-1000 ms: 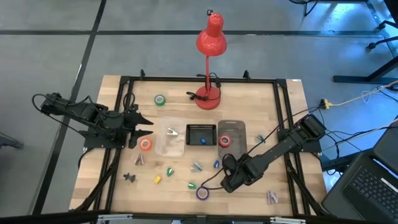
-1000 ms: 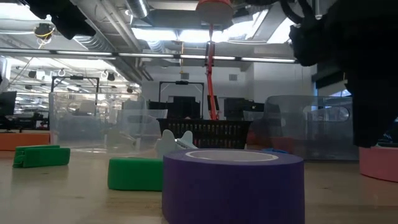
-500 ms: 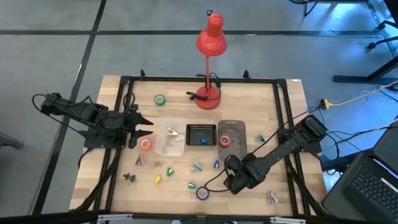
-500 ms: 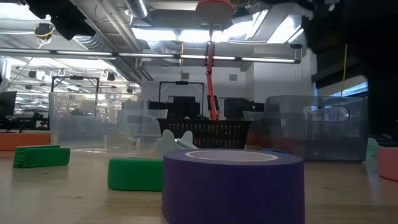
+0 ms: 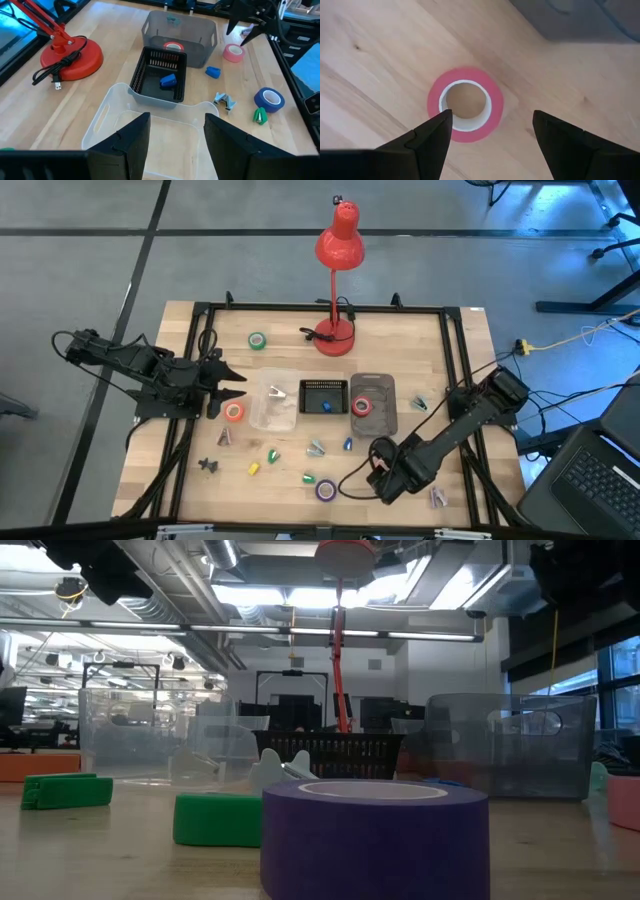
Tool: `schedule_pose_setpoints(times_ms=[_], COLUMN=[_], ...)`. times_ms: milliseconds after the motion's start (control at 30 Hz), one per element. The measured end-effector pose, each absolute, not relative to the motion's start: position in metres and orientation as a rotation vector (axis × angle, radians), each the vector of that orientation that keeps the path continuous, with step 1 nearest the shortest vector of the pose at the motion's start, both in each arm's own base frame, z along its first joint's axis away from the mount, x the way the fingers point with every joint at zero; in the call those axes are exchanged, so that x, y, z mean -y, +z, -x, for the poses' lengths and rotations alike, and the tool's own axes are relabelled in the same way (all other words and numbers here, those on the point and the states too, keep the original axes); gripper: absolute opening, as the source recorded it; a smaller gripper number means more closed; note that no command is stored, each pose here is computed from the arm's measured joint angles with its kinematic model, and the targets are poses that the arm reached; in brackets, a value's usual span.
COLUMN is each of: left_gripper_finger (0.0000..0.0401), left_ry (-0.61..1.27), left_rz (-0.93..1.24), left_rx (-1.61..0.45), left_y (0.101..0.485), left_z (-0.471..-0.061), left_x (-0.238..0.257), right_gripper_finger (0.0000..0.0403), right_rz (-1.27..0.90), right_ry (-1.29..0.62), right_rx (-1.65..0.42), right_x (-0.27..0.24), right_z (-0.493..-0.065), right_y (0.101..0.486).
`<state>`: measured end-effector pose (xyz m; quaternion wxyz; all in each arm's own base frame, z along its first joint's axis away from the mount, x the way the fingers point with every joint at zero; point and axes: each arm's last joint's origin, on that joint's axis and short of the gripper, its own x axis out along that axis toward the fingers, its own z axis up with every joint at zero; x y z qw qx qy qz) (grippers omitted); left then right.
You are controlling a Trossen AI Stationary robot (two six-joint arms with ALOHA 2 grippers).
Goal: Pick and place Stapler, Stapler remover, tape
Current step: Put the pink tape into the black bin
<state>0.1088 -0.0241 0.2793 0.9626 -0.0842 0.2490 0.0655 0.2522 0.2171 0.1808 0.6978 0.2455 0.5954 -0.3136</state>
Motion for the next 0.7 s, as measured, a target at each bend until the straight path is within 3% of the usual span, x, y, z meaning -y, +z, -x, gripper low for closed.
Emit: schedule_pose_setpoints(times_ms=[200, 433, 533, 700], left_gripper_finger=[0.0178, 0.0178, 0.0178, 0.0178], left_ry=[0.129, 0.129, 0.129, 0.129], left_rz=[0.172, 0.171, 0.171, 0.170], left_rx=[-0.505, -0.505, -0.505, -0.505], left_y=[0.279, 0.279, 0.279, 0.279], left_z=[-0.109, -0.109, -0.109, -0.109], left_x=[0.024, 0.024, 0.024, 0.024], right_gripper_finger=[0.0267, 0.0222, 0.0173, 0.0036], right_rz=[-0.535, -0.492, -0.484, -0.478], right_ry=[-0.711, -0.753, -0.759, -0.740], right_rx=[-1.335, -1.408, -1.416, -1.435], right_x=[-0.219, -0.223, -0.224, -0.226], right_z=[-0.255, -0.258, -0.258, -0.256], right_y=[0.172, 0.145, 0.141, 0.144])
